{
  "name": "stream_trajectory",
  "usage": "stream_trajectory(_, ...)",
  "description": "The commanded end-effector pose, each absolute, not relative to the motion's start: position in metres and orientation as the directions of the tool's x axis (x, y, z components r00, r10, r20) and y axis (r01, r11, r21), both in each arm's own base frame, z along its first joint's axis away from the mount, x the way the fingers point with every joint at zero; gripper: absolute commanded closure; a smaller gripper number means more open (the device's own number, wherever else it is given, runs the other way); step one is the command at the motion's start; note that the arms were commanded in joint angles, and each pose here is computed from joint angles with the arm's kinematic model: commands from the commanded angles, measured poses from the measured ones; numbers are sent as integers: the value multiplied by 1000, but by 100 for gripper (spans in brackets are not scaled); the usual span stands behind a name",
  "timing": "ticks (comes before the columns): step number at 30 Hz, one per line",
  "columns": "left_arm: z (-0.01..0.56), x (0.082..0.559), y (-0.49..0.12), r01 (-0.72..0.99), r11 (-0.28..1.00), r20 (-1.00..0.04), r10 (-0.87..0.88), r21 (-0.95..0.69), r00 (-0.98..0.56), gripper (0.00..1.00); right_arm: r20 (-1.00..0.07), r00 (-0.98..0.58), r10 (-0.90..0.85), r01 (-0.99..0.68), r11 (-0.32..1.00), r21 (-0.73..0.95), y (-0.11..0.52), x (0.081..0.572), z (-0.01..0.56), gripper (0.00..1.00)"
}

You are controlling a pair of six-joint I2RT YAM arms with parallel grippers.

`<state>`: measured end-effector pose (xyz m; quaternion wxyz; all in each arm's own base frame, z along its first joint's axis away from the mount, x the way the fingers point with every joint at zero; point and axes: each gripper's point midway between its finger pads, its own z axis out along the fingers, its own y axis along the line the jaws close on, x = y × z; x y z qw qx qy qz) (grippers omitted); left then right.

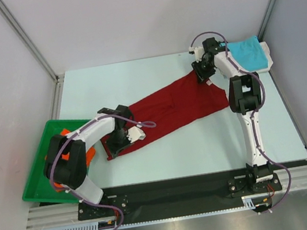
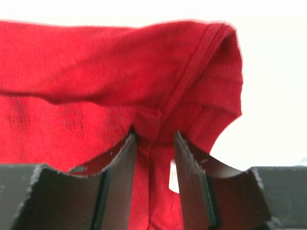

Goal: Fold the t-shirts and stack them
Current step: Fold the tshirt

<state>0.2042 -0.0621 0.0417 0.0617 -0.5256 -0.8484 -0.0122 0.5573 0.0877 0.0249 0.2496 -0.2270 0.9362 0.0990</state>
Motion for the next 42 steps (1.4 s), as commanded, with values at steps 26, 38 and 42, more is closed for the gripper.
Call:
stream_trajectory(26,50,121,-163,949,233,106,971,-212,-214,99,-824,-468,-320,-570,821,5,186,667,42,46)
stream_trajectory(38,65,115,-217,978,120,25,993,-169,-118,57,-913,-312,-264,-482,872,-88,147,671,196,46)
stream_trajectory(42,73,116,-211,984,110,3,994,-137,-111,37,-913,-325,-246,-483,873,-63,137,641,236,45)
